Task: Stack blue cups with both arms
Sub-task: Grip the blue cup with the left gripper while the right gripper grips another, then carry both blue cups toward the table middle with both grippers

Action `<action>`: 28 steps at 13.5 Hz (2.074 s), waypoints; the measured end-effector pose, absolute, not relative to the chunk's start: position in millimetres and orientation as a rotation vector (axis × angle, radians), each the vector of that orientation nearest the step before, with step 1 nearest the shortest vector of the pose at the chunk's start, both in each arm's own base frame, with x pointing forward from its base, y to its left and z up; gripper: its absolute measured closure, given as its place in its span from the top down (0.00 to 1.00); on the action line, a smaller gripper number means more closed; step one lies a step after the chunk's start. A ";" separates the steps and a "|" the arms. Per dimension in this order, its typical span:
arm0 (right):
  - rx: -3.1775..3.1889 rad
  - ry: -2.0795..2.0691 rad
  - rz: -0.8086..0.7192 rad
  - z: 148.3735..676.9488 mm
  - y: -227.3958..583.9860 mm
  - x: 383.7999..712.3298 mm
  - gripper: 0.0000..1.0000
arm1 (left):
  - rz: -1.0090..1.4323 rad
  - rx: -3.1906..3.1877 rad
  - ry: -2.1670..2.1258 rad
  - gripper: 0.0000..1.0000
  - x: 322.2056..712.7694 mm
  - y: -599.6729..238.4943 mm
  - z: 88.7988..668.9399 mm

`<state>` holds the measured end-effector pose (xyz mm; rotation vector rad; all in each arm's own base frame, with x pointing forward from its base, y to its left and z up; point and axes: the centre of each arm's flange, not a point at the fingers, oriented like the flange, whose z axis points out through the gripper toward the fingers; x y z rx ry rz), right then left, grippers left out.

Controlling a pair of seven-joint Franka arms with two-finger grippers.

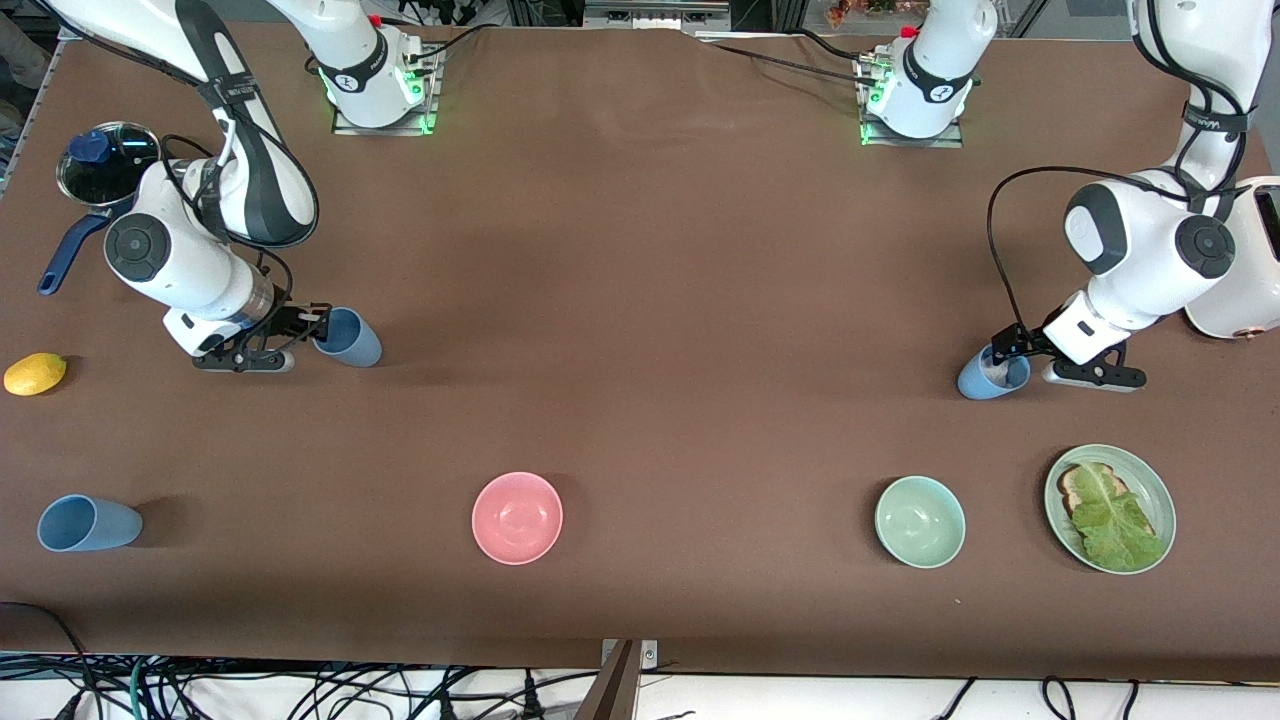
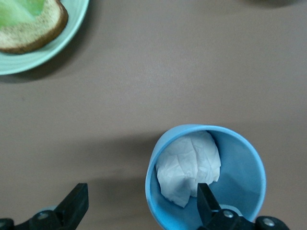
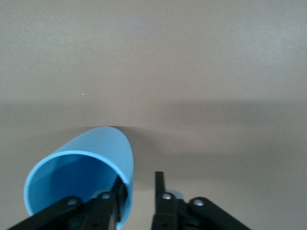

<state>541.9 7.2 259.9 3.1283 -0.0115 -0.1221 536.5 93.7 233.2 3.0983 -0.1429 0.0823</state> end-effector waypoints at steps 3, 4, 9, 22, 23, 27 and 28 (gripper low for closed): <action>3.133 -0.013 -0.111 263.6 10.8 542.8 0.06 | 0.057 3.082 -0.099 1.00 533.9 94.8 220.8; 3.132 -0.014 -0.112 263.1 10.0 542.7 0.06 | 0.053 3.075 -0.081 1.00 533.3 95.1 218.0; 3.129 -0.067 -0.144 270.0 18.6 546.7 0.05 | 0.077 3.048 -0.006 0.77 534.9 95.7 220.5; 3.081 -0.158 -0.325 444.3 84.8 591.0 0.05 | 0.069 3.006 0.031 0.05 558.0 89.8 252.6; 3.081 -0.163 -0.319 448.4 82.8 590.7 0.05 | 0.046 2.988 0.038 0.05 565.7 85.8 268.6; 3.077 -0.166 -0.330 456.2 81.2 587.9 0.05 | 0.004 2.948 0.079 0.05 586.0 56.9 316.8; 3.077 -0.166 -0.329 456.9 81.2 588.0 0.05 | 0.007 2.946 0.096 0.05 588.2 42.9 321.4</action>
